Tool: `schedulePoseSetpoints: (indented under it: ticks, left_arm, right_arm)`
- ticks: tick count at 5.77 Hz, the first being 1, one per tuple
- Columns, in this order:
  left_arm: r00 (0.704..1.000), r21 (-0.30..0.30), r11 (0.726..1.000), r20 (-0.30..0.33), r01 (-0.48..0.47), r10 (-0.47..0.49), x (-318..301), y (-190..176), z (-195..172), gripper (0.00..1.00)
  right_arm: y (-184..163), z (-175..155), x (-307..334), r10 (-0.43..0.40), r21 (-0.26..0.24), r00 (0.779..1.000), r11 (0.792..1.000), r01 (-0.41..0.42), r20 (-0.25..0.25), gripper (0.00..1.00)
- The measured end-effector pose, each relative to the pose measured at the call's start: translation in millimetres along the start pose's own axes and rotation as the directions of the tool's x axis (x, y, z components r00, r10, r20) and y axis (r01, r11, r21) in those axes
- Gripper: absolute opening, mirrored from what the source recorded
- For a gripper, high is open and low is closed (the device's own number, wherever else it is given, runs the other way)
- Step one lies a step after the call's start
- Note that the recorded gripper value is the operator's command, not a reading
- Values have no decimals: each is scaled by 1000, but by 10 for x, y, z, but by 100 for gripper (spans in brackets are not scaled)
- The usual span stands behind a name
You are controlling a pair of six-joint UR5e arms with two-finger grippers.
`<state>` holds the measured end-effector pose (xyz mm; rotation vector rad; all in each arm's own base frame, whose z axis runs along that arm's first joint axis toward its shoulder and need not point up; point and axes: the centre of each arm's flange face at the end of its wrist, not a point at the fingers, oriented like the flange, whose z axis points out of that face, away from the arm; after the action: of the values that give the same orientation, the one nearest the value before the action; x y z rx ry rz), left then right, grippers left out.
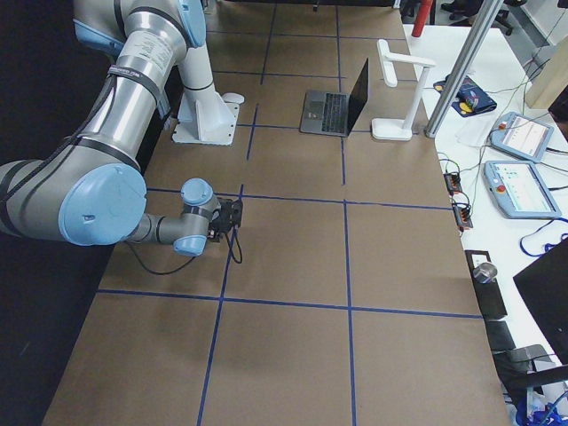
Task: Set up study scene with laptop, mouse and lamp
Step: 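Reach the right gripper down and grasp the black mouse pad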
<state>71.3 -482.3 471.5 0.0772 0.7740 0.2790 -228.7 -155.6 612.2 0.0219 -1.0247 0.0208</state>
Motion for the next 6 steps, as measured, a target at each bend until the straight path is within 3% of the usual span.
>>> schedulePoseSetpoints:
  ticks: [1, 4, 6]
  left_arm:
    - [1000, 3, 1000, 0, 1, -1, 1, 2, -17, 100]
    - [1000, 7, 1000, 0, 6, -6, -17, 12, -44, 100]
    - [1000, 8, 1000, 0, 8, -8, -22, 10, -54, 100]
  right_arm:
    - [15, 13, -14, -4, -4, 1000, 1000, 4, 2, 2]
    - [18, 19, -48, -12, 4, 1000, 1000, 12, 7, 0]
    - [-82, -75, -283, -8, 55, 998, 998, 5, 60, 0]
